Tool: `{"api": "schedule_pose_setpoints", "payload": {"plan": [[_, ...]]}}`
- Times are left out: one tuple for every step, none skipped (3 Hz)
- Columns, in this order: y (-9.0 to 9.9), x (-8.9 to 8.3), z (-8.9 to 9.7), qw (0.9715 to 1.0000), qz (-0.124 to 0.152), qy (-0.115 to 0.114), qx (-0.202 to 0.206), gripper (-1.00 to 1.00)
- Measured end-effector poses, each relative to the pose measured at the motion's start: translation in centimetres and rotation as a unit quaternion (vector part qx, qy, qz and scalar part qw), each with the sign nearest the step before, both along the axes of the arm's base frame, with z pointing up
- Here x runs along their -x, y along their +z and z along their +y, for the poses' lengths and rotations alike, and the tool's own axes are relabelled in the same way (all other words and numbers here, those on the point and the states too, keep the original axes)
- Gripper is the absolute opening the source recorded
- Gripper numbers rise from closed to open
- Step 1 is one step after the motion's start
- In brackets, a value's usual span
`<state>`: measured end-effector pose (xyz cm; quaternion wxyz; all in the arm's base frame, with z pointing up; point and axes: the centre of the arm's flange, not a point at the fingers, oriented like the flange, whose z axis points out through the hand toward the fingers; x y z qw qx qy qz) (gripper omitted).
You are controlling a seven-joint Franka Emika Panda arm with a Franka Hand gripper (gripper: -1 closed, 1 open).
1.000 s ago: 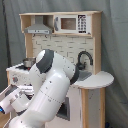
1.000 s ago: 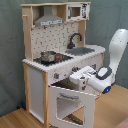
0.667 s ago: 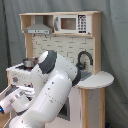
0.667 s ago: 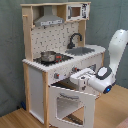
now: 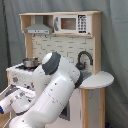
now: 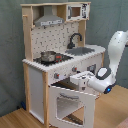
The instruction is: Play with the kitchen
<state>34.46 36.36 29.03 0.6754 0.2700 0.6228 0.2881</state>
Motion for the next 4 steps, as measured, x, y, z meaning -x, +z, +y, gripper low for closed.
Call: {"api": "schedule_pose_setpoints", "payload": {"plan": [[-0.9,0.3,0.2,0.9978,0.029,0.006,-0.059,1.0],[1.6,2.7,2.5,0.995,0.039,0.033,-0.086,1.0],[4.0,5.1,3.9,0.9942,0.043,0.047,-0.087,1.0],[5.6,7.4,4.8,0.9932,0.048,0.045,-0.096,1.0]]}}
